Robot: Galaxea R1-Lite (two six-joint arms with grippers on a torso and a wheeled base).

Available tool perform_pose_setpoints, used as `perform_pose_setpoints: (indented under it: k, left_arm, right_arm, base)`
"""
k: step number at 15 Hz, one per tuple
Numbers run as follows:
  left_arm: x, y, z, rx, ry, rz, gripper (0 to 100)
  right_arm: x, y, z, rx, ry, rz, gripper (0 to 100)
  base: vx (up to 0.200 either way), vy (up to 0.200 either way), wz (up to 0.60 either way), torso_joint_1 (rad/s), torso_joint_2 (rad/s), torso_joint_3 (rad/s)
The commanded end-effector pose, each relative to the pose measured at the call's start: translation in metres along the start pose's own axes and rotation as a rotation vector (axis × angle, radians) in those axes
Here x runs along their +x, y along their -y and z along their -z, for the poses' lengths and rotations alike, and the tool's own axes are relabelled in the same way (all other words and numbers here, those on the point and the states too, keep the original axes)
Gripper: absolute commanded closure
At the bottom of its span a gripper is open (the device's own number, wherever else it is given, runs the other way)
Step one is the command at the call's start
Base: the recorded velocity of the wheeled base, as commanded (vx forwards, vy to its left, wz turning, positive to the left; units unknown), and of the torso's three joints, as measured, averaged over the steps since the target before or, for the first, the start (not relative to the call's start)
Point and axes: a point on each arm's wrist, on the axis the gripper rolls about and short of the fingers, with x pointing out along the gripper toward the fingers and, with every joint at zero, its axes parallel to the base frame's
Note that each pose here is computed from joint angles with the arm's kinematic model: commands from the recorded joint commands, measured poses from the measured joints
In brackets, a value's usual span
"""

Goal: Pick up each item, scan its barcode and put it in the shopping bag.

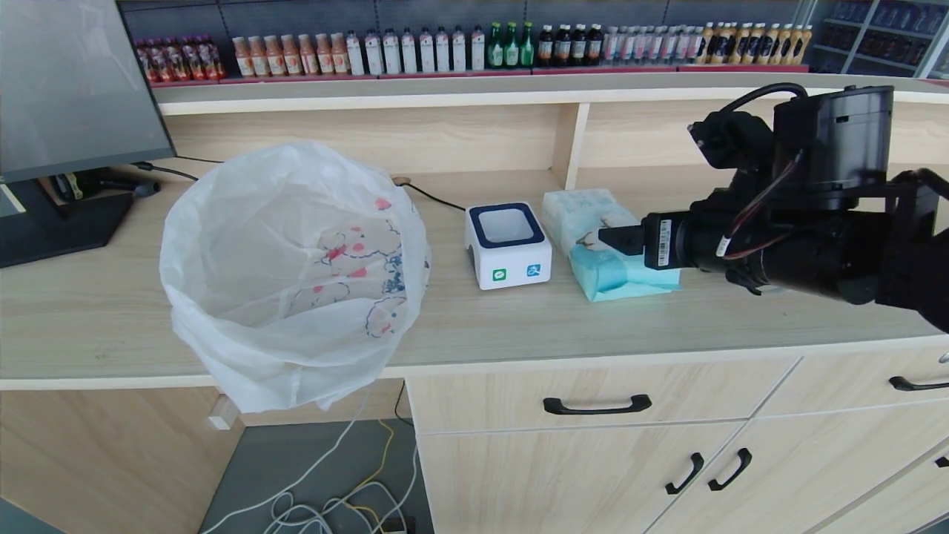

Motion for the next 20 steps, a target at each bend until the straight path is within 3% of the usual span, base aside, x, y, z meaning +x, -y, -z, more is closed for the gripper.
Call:
perform_pose_setpoints:
  k: [1, 6, 20]
  left_arm:
    - [0.0, 0.0, 0.0, 0.0, 0.0, -0.001, 0]
    - [0.0, 0.0, 0.0, 0.0, 0.0, -0.001, 0]
    - [0.0, 0.0, 0.0, 0.0, 0.0, -0.001, 0]
  right_arm:
    - [0.008, -0.001, -0.002, -0.001, -0.006, -0.006, 0]
    - [0.037, -0.004, -0.01, -0.037, 0.004, -0.007, 0]
    - [0.069, -0.003, 0.008, -0.075, -0.065, 0.026, 0]
  base:
    - [0.0, 0.0, 0.0, 0.0, 0.0, 0.0]
    - [0.0, 0.0, 0.0, 0.0, 0.0, 0.0]
    - [0.0, 0.0, 0.0, 0.0, 0.0, 0.0]
